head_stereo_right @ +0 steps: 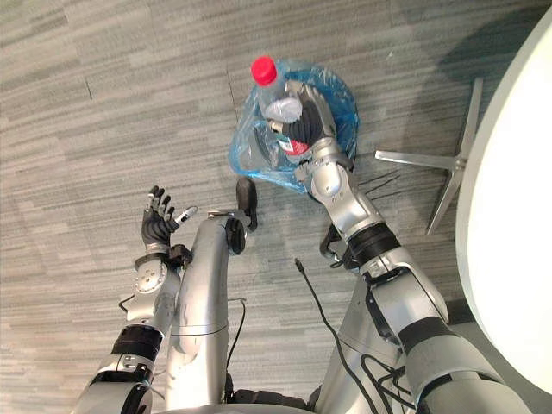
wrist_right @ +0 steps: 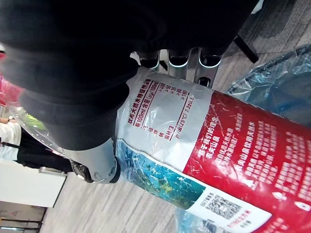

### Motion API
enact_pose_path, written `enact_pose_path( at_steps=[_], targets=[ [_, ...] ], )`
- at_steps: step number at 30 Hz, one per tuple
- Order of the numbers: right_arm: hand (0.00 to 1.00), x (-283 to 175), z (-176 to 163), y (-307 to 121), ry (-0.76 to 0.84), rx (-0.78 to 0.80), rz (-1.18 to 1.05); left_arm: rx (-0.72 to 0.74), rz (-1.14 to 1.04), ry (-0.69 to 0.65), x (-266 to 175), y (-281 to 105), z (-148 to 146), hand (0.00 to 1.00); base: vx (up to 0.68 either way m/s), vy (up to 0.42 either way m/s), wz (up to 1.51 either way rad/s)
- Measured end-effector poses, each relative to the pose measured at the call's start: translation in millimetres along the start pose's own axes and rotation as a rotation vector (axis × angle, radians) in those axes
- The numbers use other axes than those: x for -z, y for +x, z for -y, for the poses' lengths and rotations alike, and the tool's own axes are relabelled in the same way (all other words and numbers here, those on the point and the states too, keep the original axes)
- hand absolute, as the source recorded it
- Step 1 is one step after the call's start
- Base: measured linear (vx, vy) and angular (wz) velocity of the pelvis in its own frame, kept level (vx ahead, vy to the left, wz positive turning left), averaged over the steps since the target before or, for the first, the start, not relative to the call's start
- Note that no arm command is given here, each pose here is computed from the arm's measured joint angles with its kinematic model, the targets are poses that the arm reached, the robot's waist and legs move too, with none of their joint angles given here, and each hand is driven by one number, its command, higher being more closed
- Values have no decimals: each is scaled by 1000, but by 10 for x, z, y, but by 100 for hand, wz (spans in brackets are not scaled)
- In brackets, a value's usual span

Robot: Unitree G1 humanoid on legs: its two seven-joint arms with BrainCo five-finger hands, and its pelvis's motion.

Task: Gather rubbish on tea table into small bin, then transfer packed bag to large trash can.

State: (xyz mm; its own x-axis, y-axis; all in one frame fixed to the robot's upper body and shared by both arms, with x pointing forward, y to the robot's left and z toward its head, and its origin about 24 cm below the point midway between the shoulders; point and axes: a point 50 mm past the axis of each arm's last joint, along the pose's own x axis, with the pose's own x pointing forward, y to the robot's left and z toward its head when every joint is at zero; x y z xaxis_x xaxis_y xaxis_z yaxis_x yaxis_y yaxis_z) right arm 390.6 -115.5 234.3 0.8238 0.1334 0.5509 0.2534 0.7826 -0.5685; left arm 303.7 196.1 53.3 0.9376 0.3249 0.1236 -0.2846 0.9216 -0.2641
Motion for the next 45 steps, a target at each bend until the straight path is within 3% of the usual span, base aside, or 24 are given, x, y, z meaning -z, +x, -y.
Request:
enact_pose_path(
  at_steps=[7,12,20,28,29,37,45],
  targets=[
    [0,38,42,-2,-16,14,-8,-28,-3,10,4,8,-53,0,-10,7,1],
    [0,-118,1,-138,-38,12,102,-35,-18,17,30,3,-71,0,0,0,0],
    [0,15,-341,-575,-150,-112,134,-23,-58,91,118,-33,-96,0,0,0,0],
    [0,337,-625,-655,-304,-292,19,-24,-61,115,127,-28,-121,0,2,4,3],
    [100,418,-669,-648,-337,-326,-28,-24,-60,114,124,-27,-119,0,-10,7,4],
    [100,460,-686,-505,-392,-367,-71,-12,-15,96,38,28,-76,0,-12,7,6],
    [100,252,-605,-420,-285,-299,-8,-13,-16,96,38,29,-79,0,-4,2,0]
  ],
)
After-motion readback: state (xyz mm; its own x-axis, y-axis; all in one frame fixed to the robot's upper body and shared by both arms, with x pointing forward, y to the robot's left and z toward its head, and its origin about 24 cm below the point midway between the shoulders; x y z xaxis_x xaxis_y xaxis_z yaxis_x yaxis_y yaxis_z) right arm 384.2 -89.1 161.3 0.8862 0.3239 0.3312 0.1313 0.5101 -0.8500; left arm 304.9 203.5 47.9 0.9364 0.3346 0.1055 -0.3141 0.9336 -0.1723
